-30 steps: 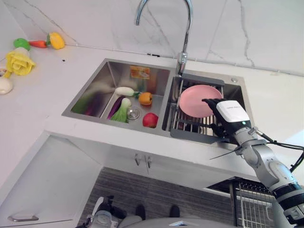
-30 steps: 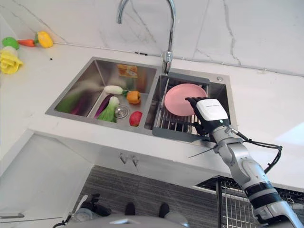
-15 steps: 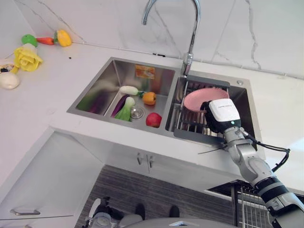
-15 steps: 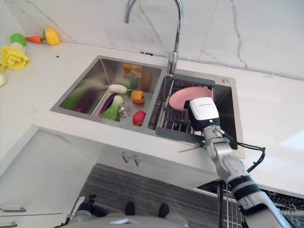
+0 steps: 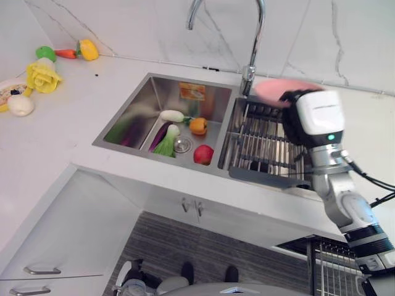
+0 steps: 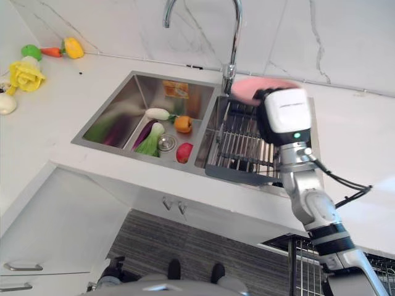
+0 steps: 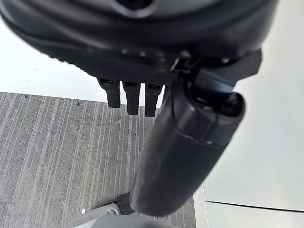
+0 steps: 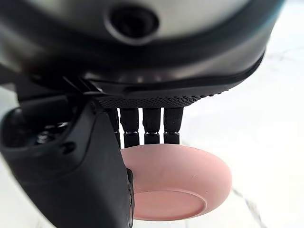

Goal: Place the dishes in the dishwasher.

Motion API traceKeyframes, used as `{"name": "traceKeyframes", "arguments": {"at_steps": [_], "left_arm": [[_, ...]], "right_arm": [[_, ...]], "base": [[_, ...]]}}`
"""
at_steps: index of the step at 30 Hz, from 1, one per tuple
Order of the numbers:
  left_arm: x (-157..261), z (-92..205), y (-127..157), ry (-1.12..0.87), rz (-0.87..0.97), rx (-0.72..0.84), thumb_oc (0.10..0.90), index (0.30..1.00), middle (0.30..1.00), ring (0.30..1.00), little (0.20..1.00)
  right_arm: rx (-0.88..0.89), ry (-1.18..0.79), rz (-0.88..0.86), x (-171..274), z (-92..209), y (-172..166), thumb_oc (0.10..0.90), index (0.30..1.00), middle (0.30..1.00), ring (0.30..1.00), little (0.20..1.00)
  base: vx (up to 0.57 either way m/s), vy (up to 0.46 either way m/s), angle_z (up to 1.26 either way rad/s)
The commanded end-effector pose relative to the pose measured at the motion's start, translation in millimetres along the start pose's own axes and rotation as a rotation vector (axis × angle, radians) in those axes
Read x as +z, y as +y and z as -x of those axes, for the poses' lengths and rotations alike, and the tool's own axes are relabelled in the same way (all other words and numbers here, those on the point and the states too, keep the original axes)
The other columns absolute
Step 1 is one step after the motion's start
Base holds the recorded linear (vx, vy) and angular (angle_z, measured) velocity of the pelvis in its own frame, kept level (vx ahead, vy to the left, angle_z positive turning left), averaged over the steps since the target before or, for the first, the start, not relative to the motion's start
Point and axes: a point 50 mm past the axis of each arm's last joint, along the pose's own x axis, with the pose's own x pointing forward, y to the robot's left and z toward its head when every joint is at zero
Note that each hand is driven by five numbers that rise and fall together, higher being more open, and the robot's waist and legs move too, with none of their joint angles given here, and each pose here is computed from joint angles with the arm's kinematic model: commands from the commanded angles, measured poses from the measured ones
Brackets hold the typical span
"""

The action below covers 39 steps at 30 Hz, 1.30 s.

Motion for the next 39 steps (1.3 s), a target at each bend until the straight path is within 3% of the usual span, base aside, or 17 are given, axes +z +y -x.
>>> {"name": "traceKeyframes", "arguments": {"at_steps": [1,7,15,21,31,39], "left_arm": [[10,-5,8,-0.026,-0.059,0.038,0.800,0.900,0.900,0.900,0.900],[5,-4,5,-0.011,-0.067,0.024,0.800,0.900,0.900,0.900,0.900],[23,-7,7,-0.077,-0.108,0.001,0.800,0.900,0.900,0.900,0.900],[29,-14,33,-0.087,-0.085,0.068,0.800,0.900,0.900,0.900,0.900],[16,-12,34,-0.049,-0.047,0.073,0.800,0.900,0.900,0.900,0.900],[23,-10,24,-0.082,-0.064,0.036,0.800,0.900,0.900,0.900,0.900]], "right_arm": [[-0.426,-0.037,-0.058,2,-37,-68,0.400,0.300,0.300,0.300,0.300],[-0.544,-0.043,-0.131,2,-22,-94,0.400,0.300,0.300,0.300,0.300],[-0.619,-0.024,-0.076,-15,-8,-122,0.400,0.300,0.300,0.300,0.300],[-0.666,-0.015,-0.017,-17,-13,-130,0.400,0.300,0.300,0.300,0.300],[-0.586,-0.080,0.117,-15,-13,-138,0.400,0.300,0.300,0.300,0.300],[-0.479,-0.060,0.209,-27,-3,-134,0.400,0.300,0.300,0.300,0.300]], "base": [[0.00,0.000,0.00],[-0.02,0.019,-0.13],[-0.08,0.072,-0.39],[-0.31,-0.029,-1.37],[-0.13,-0.011,-1.54],[0.01,-0.079,0.05]]}}
